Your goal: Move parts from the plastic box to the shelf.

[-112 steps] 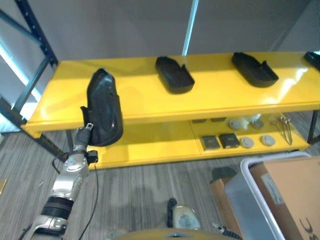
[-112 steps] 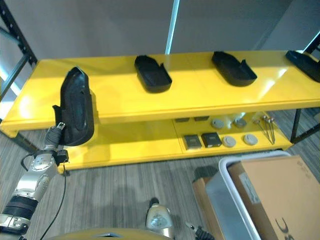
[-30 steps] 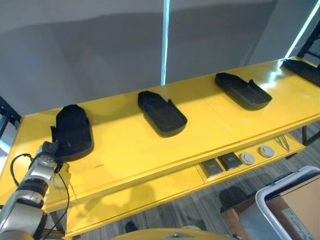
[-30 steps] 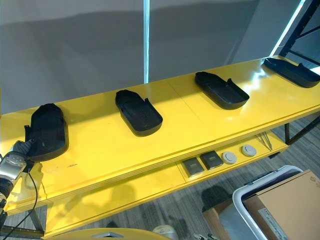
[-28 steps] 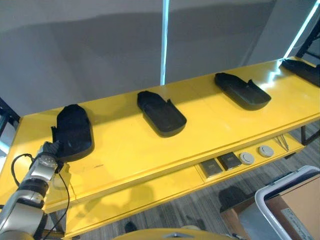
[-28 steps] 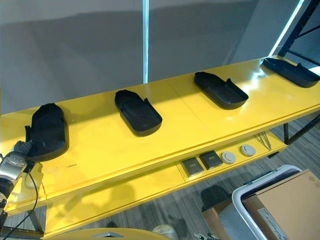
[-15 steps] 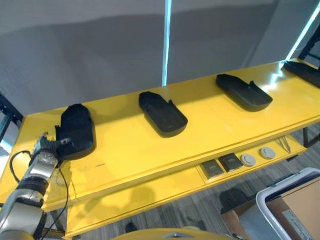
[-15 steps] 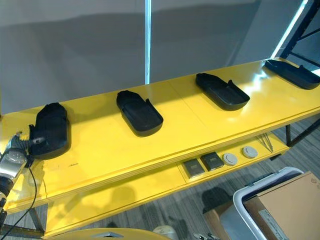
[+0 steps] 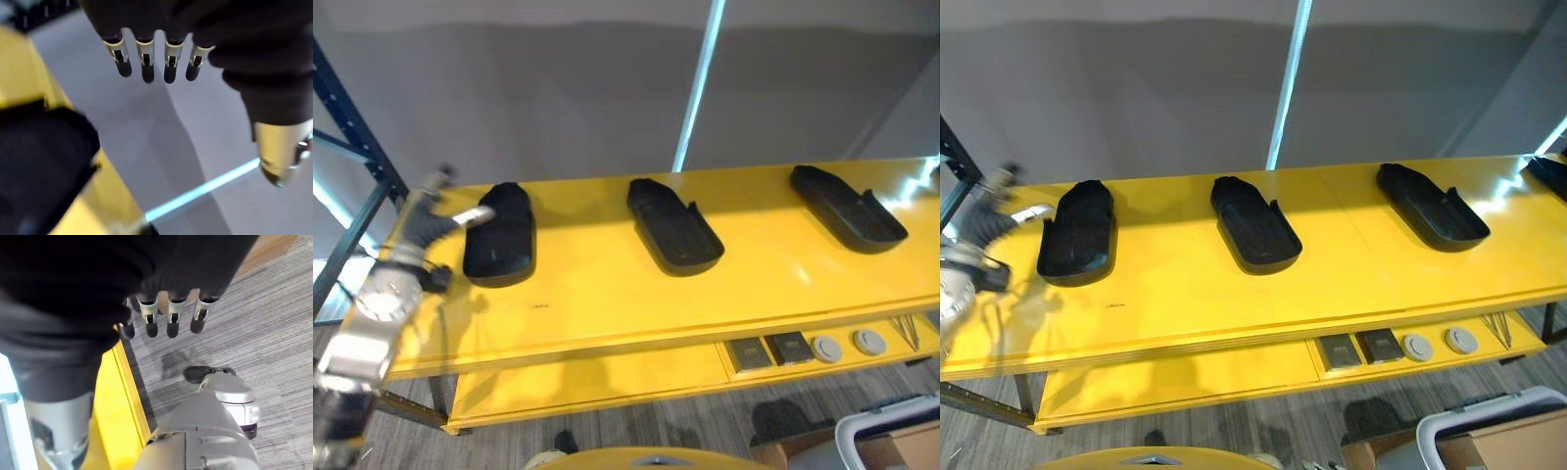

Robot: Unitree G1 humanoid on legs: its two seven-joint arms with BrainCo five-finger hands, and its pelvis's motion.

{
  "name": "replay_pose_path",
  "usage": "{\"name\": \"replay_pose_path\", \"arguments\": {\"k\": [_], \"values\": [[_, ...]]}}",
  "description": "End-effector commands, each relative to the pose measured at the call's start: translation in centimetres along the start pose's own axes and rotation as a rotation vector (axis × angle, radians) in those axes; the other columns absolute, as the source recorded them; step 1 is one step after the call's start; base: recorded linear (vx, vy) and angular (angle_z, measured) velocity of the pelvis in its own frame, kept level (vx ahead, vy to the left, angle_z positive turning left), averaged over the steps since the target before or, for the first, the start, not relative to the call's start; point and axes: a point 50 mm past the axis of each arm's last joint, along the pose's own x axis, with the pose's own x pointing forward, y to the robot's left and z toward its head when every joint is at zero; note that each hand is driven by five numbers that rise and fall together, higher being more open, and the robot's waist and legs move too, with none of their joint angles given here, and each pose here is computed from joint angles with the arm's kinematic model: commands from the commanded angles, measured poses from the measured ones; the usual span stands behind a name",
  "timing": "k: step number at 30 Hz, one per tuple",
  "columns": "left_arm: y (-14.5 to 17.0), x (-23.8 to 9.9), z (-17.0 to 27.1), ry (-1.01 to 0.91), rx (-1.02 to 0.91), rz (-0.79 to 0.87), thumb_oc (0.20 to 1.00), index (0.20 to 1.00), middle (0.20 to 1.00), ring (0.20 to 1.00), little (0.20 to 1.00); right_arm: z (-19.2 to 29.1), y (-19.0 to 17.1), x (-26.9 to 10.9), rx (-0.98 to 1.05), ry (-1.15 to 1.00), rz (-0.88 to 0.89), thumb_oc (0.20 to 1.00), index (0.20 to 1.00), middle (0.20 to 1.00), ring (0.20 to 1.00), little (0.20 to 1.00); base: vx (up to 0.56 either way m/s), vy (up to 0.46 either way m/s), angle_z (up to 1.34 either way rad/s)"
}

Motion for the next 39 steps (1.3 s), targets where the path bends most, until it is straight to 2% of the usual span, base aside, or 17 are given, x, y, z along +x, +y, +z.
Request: {"name": "replay_pose_path", "arguments": {"k": [1, 3, 4, 5, 6, 7, 13, 17, 21, 31, 39], "values": [[-0.2, 1.4, 1.2, -0.102, -0.134, -0.122, 1.0, 1.0, 1.0, 1.0, 1.0, 0.9, -0.3, 0.4, -0.023, -0.025, -0.027, 1.0, 1.0, 1.0, 1.0, 1.0, -0.01, 0.005, 0.03], [-2.1, 1.1, 0.3, -0.08, -0.235, -0.218, 1.0, 1.0, 1.0, 1.0, 1.0, 1.0, -0.2, 0.4, -0.025, -0.026, -0.025, 1.0, 1.0, 1.0, 1.0, 1.0, -0.01, 0.006, 0.08], [-3.5, 0.8, -0.3, -0.068, -0.312, -0.287, 0.831, 0.831, 0.831, 0.831, 0.831, 1.1, -0.2, 0.5, -0.034, -0.028, -0.023, 1.0, 1.0, 1.0, 1.0, 1.0, -0.01, 0.005, 0.08], [-4.1, 0.6, -0.5, -0.061, -0.333, -0.309, 0.755, 0.755, 0.755, 0.755, 0.755, 1.2, -0.2, 0.5, -0.037, -0.029, -0.023, 1.0, 1.0, 1.0, 1.0, 1.0, -0.01, 0.006, 0.06], [-5.4, 0.3, -0.9, -0.061, -0.36, -0.369, 0.278, 0.278, 0.278, 0.278, 0.278, 1.3, -0.2, 0.6, -0.042, -0.034, -0.021, 1.0, 1.0, 1.0, 1.0, 1.0, -0.01, 0.004, 0.05], [-5.6, 0.2, -0.9, -0.062, -0.367, -0.376, 0.2, 0.2, 0.2, 0.2, 0.2, 1.3, -0.2, 0.6, -0.042, -0.035, -0.021, 1.0, 1.0, 1.0, 1.0, 1.0, 0.0, 0.0, 0.0], [-6.7, -0.7, -1.5, -0.042, -0.411, -0.406, 0.2, 0.2, 0.2, 0.2, 0.2, 1.4, -0.4, 0.6, -0.058, -0.03, -0.026, 1.0, 1.0, 1.0, 1.0, 1.0, -0.01, 0.002, -0.05], [-5.9, -0.9, -3.1, 0.012, -0.375, -0.296, 0.2, 0.2, 0.2, 0.2, 0.2, 0.9, -0.6, 0.5, -0.057, -0.02, -0.035, 1.0, 1.0, 1.0, 1.0, 1.0, 0.0, 0.0, 0.0], [-4.3, -0.6, -5.1, 0.079, -0.323, -0.116, 0.2, 0.2, 0.2, 0.2, 0.2, 0.9, -0.4, 0.4, -0.061, -0.023, -0.029, 1.0, 1.0, 1.0, 1.0, 1.0, 0.0, 0.0, 0.0], [-3.8, 0.6, -7.3, 0.149, -0.301, 0.05, 0.2, 0.2, 0.2, 0.2, 0.2, 1.3, 0.1, 0.6, -0.081, -0.019, -0.01, 1.0, 1.0, 1.0, 1.0, 1.0, 0.0, 0.0, 0.0], [-2.7, 2.8, -8.5, 0.191, -0.225, 0.186, 0.2, 0.2, 0.2, 0.2, 0.2, 1.7, 0.0, 0.7, -0.125, -0.01, 0.007, 1.0, 1.0, 1.0, 1.0, 1.0, 0.02, -0.007, -0.06]]}}
